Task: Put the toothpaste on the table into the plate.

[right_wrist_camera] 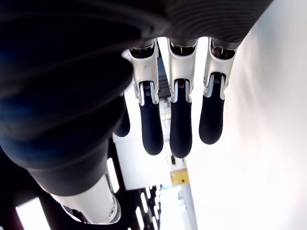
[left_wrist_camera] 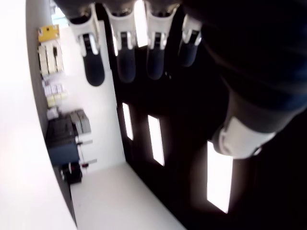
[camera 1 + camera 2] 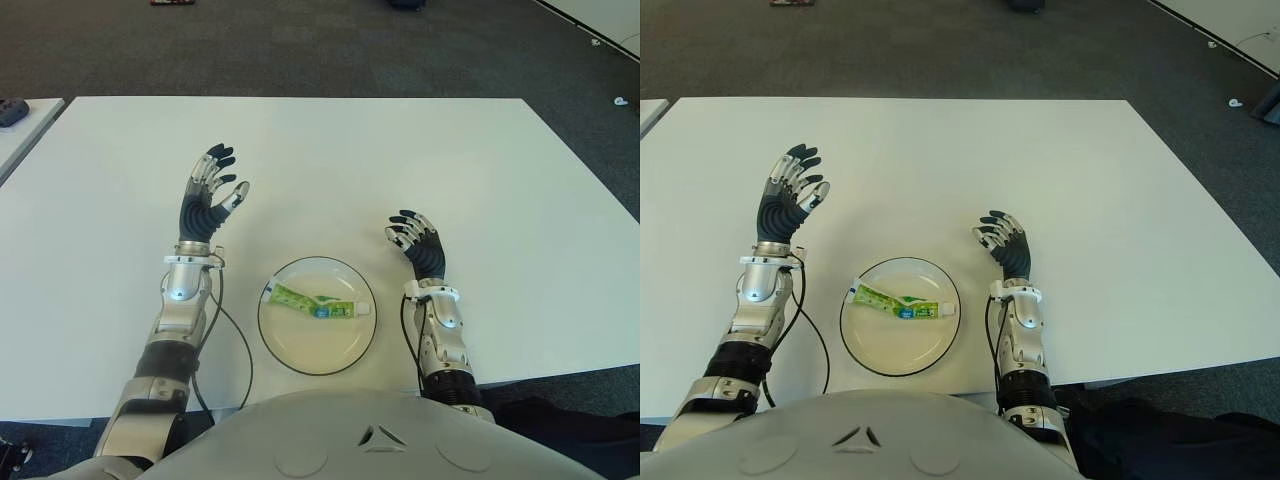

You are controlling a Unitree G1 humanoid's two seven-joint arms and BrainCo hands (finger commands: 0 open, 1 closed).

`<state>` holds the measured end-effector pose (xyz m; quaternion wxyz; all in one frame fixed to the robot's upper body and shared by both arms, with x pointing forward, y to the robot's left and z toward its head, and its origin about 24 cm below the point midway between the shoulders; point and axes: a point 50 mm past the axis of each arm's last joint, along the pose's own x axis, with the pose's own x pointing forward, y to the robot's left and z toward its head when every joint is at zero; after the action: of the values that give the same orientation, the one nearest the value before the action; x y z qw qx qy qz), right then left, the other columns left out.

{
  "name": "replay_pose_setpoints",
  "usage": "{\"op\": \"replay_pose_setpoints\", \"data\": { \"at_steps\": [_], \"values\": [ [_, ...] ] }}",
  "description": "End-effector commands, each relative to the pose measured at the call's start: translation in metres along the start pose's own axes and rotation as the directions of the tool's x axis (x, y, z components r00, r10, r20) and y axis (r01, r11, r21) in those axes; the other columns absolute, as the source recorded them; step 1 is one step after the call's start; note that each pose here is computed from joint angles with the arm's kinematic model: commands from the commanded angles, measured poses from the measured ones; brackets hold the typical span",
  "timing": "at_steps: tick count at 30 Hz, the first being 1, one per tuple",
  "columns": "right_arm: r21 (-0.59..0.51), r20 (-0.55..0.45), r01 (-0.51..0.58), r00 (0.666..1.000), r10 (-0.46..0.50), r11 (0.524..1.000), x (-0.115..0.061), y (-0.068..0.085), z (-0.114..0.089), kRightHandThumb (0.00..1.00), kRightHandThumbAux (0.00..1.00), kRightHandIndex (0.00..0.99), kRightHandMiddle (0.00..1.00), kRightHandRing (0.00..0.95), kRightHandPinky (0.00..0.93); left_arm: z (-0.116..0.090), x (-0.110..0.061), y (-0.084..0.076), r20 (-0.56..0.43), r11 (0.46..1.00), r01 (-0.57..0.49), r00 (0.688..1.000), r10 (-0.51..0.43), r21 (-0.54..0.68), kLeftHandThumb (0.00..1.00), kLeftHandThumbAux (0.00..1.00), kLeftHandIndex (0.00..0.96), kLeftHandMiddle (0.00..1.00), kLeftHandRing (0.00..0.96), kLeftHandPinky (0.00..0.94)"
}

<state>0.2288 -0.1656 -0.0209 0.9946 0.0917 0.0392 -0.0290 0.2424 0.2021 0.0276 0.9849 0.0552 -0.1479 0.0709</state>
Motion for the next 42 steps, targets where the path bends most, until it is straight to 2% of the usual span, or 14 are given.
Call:
{"op": "replay_pose_setpoints", "data": {
  "at_steps": [1,6,9,12,14,22,31,42],
  "values": [
    [0.013,-0.016,-0.005,1.0,0.005,1.0,0.003,0.002,-0.002,0.143,0.873,0.31,0.408,0.436,0.459,-0.005,-0.004,-0.002,-0.029,0.996,-0.09,0.996,0.09,-0.02,0.308,0.718,0.242,0.234,0.266,0.35],
    [0.024,-0.012,-0.009,1.0,0.009,1.0,0.003,0.002,-0.002,0.14,0.876,0.311,0.413,0.442,0.462,-0.009,-0.009,-0.003,-0.061,0.989,-0.142,0.988,0.139,-0.032,0.319,0.748,0.286,0.292,0.345,0.428],
    [0.031,-0.009,-0.014,1.0,0.014,0.999,0.004,0.002,-0.002,0.138,0.878,0.313,0.416,0.445,0.461,-0.021,-0.013,0.001,-0.119,0.985,-0.17,0.979,0.166,-0.024,0.569,0.727,0.376,0.359,0.41,0.464],
    [0.038,-0.006,-0.016,1.0,0.016,0.999,0.004,0.002,-0.001,0.136,0.879,0.315,0.417,0.445,0.46,-0.026,-0.014,0.002,-0.143,0.983,-0.181,0.974,0.177,-0.011,0.652,0.72,0.408,0.401,0.444,0.48],
    [0.049,-0.001,-0.016,1.0,0.016,0.999,0.004,0.002,-0.001,0.136,0.877,0.318,0.416,0.444,0.458,-0.028,-0.014,0.003,-0.159,0.983,-0.186,0.97,0.183,0.0,0.671,0.719,0.417,0.43,0.464,0.491],
    [0.089,0.012,-0.013,1.0,0.012,0.996,0.004,0.003,0.001,0.165,0.871,0.328,0.41,0.438,0.455,-0.036,-0.016,0.0,-0.208,0.983,-0.181,0.961,0.181,0.019,0.696,0.718,0.43,0.546,0.551,0.552],
    [0.066,0.016,-0.007,1.0,0.006,0.998,0.002,0.003,0.004,0.175,0.86,0.324,0.407,0.438,0.457,-0.046,-0.024,-0.005,-0.227,0.987,-0.157,0.96,0.161,0.036,0.704,0.716,0.434,0.609,0.609,0.607],
    [0.049,0.018,-0.007,1.0,0.006,0.999,0.001,0.001,0.005,0.171,0.862,0.326,0.406,0.436,0.458,-0.056,-0.038,-0.003,-0.248,0.992,-0.116,0.961,0.125,0.049,0.708,0.715,0.436,0.66,0.659,0.642]
  ]
}}
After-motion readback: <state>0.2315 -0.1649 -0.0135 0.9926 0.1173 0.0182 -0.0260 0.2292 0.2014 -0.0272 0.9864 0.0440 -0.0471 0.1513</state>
